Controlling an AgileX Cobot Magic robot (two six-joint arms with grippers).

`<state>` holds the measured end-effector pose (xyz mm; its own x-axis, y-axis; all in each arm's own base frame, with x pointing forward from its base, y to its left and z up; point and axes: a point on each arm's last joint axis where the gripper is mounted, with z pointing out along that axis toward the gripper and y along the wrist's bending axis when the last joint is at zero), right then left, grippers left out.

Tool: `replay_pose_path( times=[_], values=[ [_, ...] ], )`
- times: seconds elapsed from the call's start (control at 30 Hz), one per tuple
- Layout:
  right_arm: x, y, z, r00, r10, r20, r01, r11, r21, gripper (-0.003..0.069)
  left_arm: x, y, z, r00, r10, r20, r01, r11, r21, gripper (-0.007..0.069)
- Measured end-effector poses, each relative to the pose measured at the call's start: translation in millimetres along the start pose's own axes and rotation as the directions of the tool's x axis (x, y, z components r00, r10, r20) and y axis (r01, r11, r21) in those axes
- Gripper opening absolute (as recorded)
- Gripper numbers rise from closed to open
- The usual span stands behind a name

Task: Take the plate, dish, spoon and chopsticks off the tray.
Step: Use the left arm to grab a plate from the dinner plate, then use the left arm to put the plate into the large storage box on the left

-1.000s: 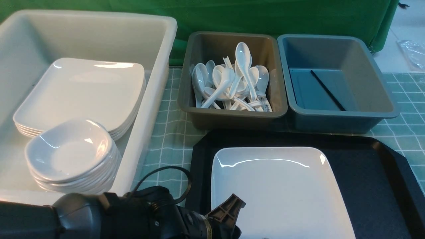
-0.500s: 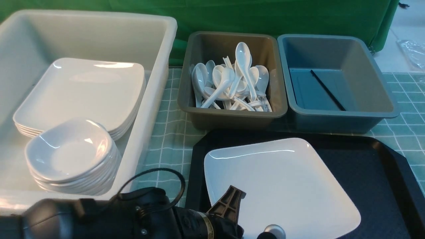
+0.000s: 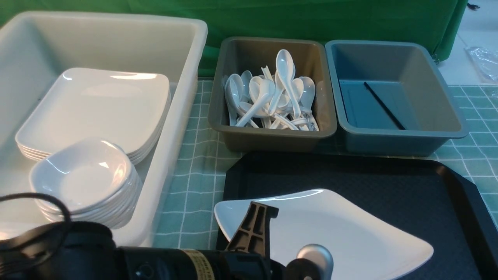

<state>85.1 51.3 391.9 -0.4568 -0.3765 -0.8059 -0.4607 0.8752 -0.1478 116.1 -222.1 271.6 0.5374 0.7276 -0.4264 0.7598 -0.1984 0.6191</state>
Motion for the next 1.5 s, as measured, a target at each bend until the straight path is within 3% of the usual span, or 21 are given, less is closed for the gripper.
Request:
replay_pose_path(
  times=[0.2,0.27,0.43,0.53,0.7,0.8,0.87,1.03,1.17,1.27,1.5],
  values=[
    [-3.6,-7.1,-1.2,0.998,0.054,0.039,-0.057,0.996,0.071,0.0056,-7.4,11.8,-24.4,0.998,-0.011,0.062,0.016,0.996,-0.085,0.0029],
    [-6.8,-9.1,-4.8,0.996,0.075,0.054,-0.079,0.994,0.075,0.0022,-12.8,26.6,-38.9,0.994,-0.057,0.091,0.069,0.989,-0.135,0.0029],
    [-13.5,-11.1,-11.0,0.991,0.092,0.094,-0.098,0.993,0.065,0.002,-9.2,71.3,-69.3,0.99,-0.122,0.075,0.138,0.951,-0.275,0.0031],
    [-17.3,-10.7,-12.9,0.988,0.094,0.126,-0.101,0.994,0.048,0.002,5.6,94.6,-89.6,0.986,-0.164,0.002,0.154,0.923,-0.351,0.0031],
    [-24.8,-4.4,-11.9,0.977,0.107,0.184,-0.106,0.994,-0.015,0.002,38.3,109.5,-114.7,0.956,-0.247,-0.158,0.158,0.889,-0.43,0.0031],
    [-31.0,2.7,-5.5,0.975,0.091,0.2,-0.085,0.996,-0.041,0.002,71.7,116.4,-124.8,0.896,-0.342,-0.284,0.174,0.858,-0.483,0.0031],
    [-36.3,9.6,2.6,0.977,0.067,0.201,-0.058,0.997,-0.053,0.002,107.5,121.3,-126.6,0.811,-0.436,-0.389,0.208,0.838,-0.505,0.0031],
    [-39.9,20.5,15.6,0.986,0.014,0.164,-0.002,0.997,-0.073,0.002,163.9,127.3,-112.1,0.684,-0.53,-0.501,0.273,0.823,-0.498,0.0031],
    [-37.7,28.9,18.2,0.991,-0.036,0.131,0.054,0.989,-0.139,0.002,196.8,128.1,-83.5,0.633,-0.503,-0.588,0.287,0.859,-0.425,0.0031],
    [-35.7,33.2,17.3,0.992,-0.052,0.116,0.073,0.98,-0.187,0.002,215.3,130.0,-61.2,0.617,-0.463,-0.637,0.26,0.883,-0.391,0.0031],
    [-33.1,34.7,16.0,0.994,-0.056,0.096,0.076,0.974,-0.211,0.002,231.2,127.5,-38.9,0.582,-0.499,-0.642,0.31,0.866,-0.393,0.0031]
  ],
)
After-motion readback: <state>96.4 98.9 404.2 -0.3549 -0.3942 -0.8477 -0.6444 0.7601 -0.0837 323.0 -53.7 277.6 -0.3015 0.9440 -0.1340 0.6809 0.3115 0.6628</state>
